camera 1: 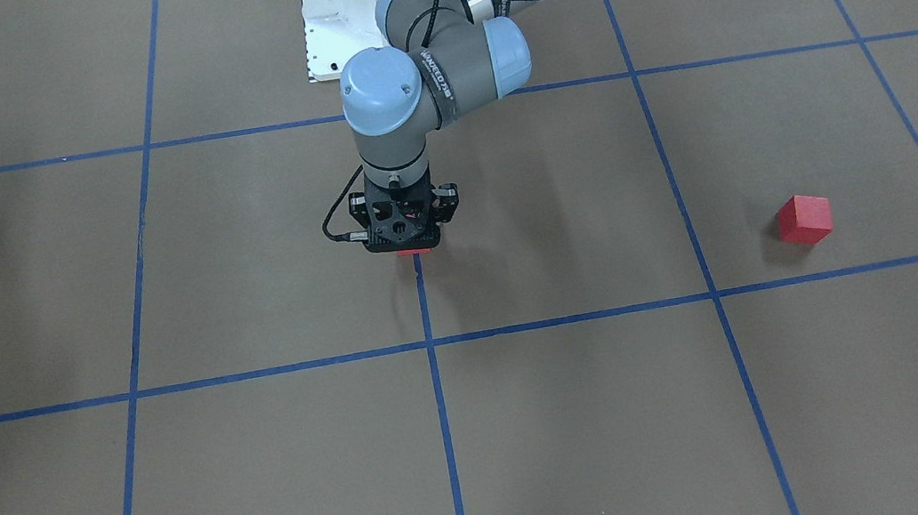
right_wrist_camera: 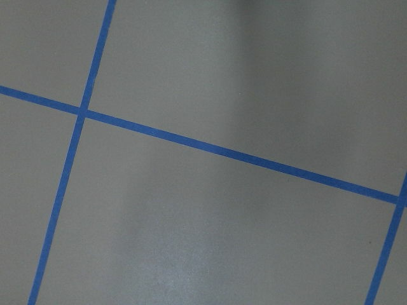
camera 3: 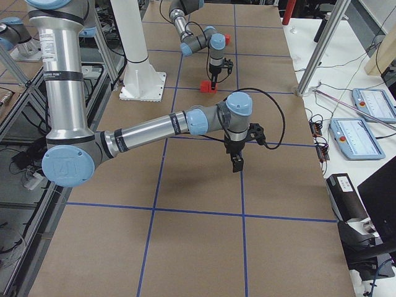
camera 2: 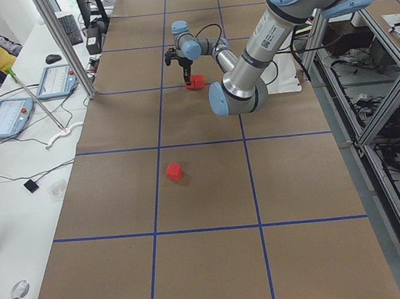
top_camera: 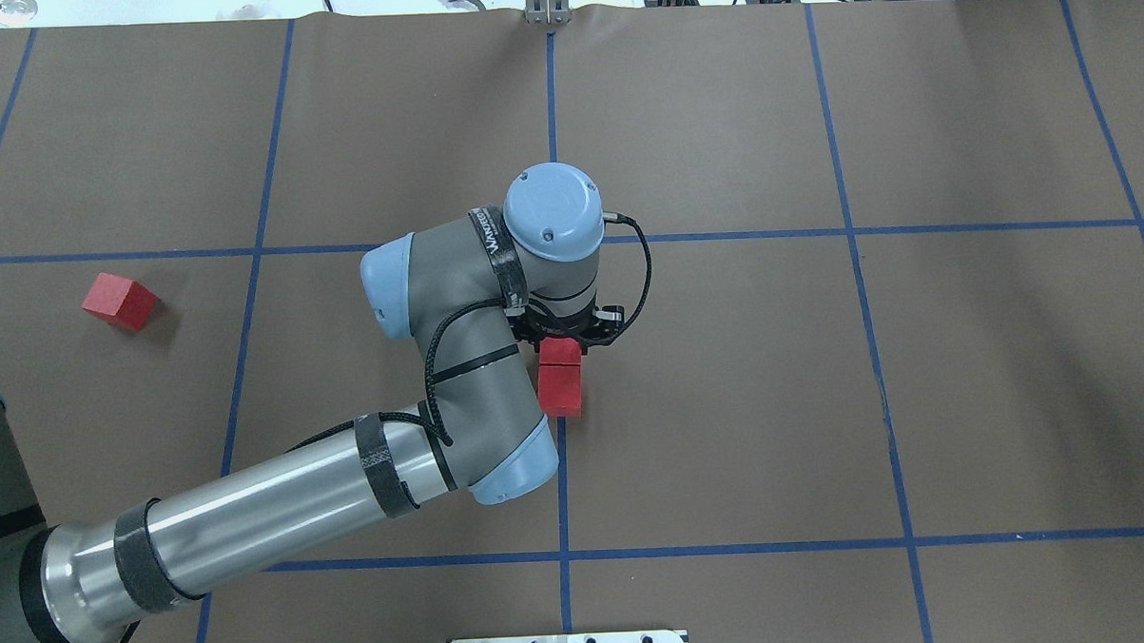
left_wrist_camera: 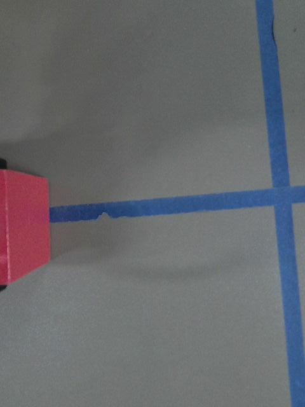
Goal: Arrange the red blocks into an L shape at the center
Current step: 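Lower the cube against the center cube and hold it in place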
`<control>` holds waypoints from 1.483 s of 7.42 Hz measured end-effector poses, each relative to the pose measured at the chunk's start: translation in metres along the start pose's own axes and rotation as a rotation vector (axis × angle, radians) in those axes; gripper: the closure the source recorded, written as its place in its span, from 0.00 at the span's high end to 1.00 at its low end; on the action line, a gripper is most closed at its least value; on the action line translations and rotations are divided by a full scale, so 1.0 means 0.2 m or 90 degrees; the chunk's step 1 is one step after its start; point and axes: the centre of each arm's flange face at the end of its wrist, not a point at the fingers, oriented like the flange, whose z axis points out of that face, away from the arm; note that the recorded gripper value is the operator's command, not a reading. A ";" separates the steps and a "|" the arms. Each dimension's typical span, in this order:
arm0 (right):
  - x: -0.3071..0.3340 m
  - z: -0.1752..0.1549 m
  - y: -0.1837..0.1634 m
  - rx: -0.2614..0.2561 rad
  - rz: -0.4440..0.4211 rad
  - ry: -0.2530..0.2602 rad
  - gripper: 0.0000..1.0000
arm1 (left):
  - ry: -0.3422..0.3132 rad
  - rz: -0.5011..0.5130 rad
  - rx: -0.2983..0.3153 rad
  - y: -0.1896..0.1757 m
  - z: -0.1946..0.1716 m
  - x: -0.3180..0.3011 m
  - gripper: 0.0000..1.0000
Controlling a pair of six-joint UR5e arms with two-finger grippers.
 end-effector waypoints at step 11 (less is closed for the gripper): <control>0.00 0.00 0.00 0.000 0.000 0.000 1.00 | 0.002 0.002 -0.001 0.01 0.00 0.01 0.64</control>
